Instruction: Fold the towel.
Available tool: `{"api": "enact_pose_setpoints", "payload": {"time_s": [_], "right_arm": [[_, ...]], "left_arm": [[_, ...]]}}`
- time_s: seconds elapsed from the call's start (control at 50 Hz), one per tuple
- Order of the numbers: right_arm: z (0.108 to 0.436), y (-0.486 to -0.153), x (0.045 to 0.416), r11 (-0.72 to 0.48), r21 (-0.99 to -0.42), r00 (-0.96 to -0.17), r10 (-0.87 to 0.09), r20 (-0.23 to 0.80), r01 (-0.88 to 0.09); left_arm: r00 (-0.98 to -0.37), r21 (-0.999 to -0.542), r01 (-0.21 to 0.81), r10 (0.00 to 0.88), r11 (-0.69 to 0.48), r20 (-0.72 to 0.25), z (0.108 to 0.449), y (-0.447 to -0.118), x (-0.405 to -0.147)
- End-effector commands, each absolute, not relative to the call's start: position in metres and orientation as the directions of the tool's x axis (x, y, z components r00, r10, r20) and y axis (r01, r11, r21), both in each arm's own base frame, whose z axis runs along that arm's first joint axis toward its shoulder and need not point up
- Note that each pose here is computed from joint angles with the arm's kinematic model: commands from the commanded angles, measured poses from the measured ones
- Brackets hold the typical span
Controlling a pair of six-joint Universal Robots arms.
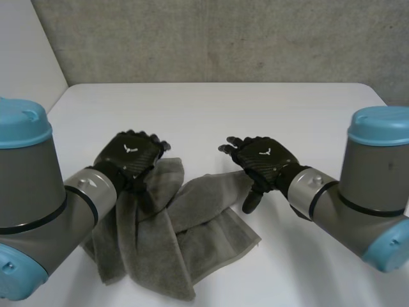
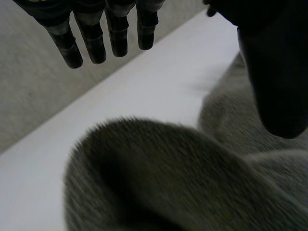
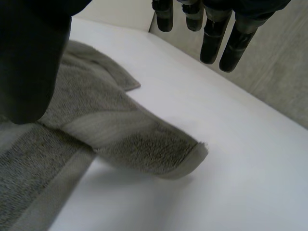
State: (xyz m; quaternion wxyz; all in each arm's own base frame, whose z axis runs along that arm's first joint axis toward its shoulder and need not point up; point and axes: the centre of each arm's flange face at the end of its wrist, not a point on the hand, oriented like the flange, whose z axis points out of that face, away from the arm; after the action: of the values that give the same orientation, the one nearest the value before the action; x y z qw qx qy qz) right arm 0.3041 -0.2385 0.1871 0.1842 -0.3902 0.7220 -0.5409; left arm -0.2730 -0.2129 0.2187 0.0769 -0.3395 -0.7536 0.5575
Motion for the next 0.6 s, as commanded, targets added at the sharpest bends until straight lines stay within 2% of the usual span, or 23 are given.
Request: {"api": "enact_pose_setpoints", "payload": {"time_s": [0.02,0.1,0.14,0.2,0.32,0.38,0.48,0.52,0.54,0.58,0.6], "right_arm": [[0.158,-0.259,0.318,0.142,-0.912,-0.618,-0.774,0.139,-0.384],[0.146,-0.258,0.331,0.140,-0.908,-0.594,-0.793,0.136,-0.395],[0.137,-0.254,0.342,0.134,-0.904,-0.571,-0.810,0.136,-0.405],[0.132,-0.254,0.347,0.130,-0.903,-0.563,-0.815,0.137,-0.408],[0.134,-0.253,0.353,0.108,-0.907,-0.548,-0.823,0.148,-0.407],[0.143,-0.253,0.357,0.067,-0.913,-0.536,-0.826,0.176,-0.403],[0.176,-0.265,0.357,-0.006,-0.933,-0.562,-0.797,0.222,-0.360],[0.205,-0.268,0.358,-0.067,-0.948,-0.580,-0.777,0.246,-0.312],[0.206,-0.268,0.358,-0.067,-0.948,-0.580,-0.777,0.246,-0.312],[0.233,-0.281,0.352,-0.117,-0.956,-0.631,-0.729,0.266,-0.269],[0.234,-0.281,0.352,-0.117,-0.956,-0.631,-0.728,0.266,-0.269]], "left_arm": [[-0.747,-0.854,0.474,0.610,0.213,-0.262,0.201,-0.216,-0.269],[-0.728,-0.825,0.524,0.614,0.211,-0.305,0.193,-0.220,-0.265],[-0.706,-0.792,0.573,0.618,0.213,-0.345,0.182,-0.226,-0.260],[-0.690,-0.765,0.607,0.623,0.218,-0.370,0.172,-0.232,-0.257],[-0.675,-0.745,0.630,0.628,0.219,-0.387,0.164,-0.238,-0.256],[-0.690,-0.755,0.620,0.606,0.215,-0.395,0.170,-0.249,-0.254],[-0.709,-0.795,0.586,0.575,0.158,-0.408,0.190,-0.260,-0.259],[-0.730,-0.838,0.540,0.539,0.079,-0.420,0.217,-0.268,-0.266],[-0.730,-0.838,0.540,0.539,0.079,-0.420,0.217,-0.268,-0.266],[-0.768,-0.894,0.447,0.497,-0.038,-0.405,0.250,-0.269,-0.276],[-0.768,-0.894,0.446,0.496,-0.039,-0.405,0.250,-0.269,-0.276]]}}
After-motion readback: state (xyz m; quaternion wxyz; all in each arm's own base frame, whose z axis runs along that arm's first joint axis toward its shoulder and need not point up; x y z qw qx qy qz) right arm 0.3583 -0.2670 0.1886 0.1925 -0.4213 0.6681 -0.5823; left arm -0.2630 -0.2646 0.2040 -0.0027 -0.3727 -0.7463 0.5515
